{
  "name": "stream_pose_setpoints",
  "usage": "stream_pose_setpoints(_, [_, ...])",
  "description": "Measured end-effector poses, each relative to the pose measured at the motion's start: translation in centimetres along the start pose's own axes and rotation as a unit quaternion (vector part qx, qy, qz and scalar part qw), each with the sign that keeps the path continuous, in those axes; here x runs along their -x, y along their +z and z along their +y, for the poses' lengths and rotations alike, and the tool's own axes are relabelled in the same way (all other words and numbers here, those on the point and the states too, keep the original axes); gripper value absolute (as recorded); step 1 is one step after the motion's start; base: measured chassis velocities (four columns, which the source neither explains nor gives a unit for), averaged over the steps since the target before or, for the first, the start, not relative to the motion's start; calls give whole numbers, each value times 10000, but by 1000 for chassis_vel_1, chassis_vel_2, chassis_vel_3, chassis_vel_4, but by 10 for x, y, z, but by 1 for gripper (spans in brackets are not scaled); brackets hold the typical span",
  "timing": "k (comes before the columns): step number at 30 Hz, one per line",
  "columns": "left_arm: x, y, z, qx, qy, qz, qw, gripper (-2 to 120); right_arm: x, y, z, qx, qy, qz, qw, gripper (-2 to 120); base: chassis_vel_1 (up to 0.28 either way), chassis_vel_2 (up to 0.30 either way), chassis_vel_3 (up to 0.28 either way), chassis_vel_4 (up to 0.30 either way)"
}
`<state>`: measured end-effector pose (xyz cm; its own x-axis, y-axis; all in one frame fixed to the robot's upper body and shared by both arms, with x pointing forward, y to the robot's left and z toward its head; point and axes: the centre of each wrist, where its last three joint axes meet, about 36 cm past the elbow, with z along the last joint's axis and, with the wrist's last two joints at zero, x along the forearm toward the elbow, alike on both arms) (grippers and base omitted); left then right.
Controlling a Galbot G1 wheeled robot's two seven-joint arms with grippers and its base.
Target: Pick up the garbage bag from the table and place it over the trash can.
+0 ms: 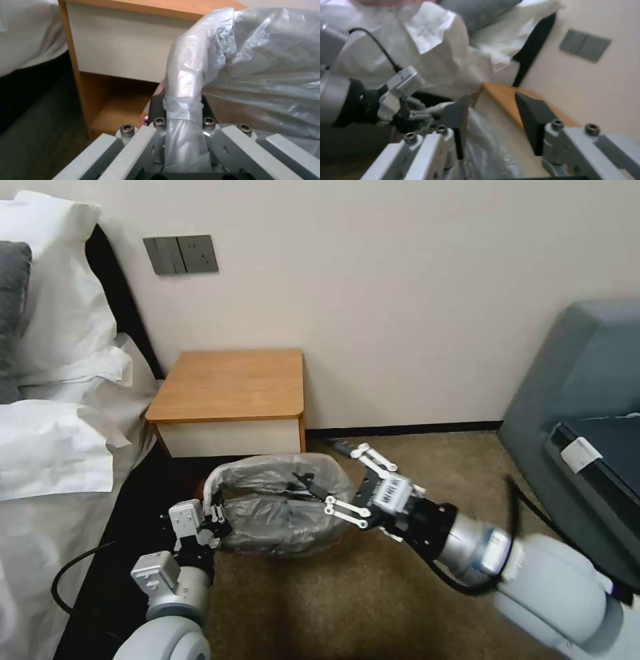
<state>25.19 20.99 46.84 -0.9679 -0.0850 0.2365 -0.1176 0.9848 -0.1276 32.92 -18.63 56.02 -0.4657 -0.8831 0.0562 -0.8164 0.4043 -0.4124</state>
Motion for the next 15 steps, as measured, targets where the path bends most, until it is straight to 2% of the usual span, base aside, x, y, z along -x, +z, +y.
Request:
stream_pose_setpoints(3, [1,0,0,54,-14,-21,10000,3,15,5,-5,143,-135,268,9994,29,0,0,0,0])
stream_pose_setpoints(6, [2,2,0,93,-40,-33,9999,3,45,27,-2,440,-417,797,9950,14,0,0,0,0])
stream_pose_setpoints(7, [2,2,0,93,-40,-33,9999,3,45,27,-2,440,-417,797,9950,14,0,0,0,0])
stream_pose_setpoints(9, [3,3,0,105,-58,-52,9999,3,63,41,-4,443,-558,1073,9917,4,0,0,0,0])
stream_pose_setpoints(11, [4,3,0,115,-71,-70,9999,3,75,49,-8,370,-621,1254,9895,0,0,0,0,0])
stream_pose_setpoints(15, [4,4,-1,141,-90,-86,9998,3,96,61,-20,159,-688,1482,9864,0,0,0,0,0])
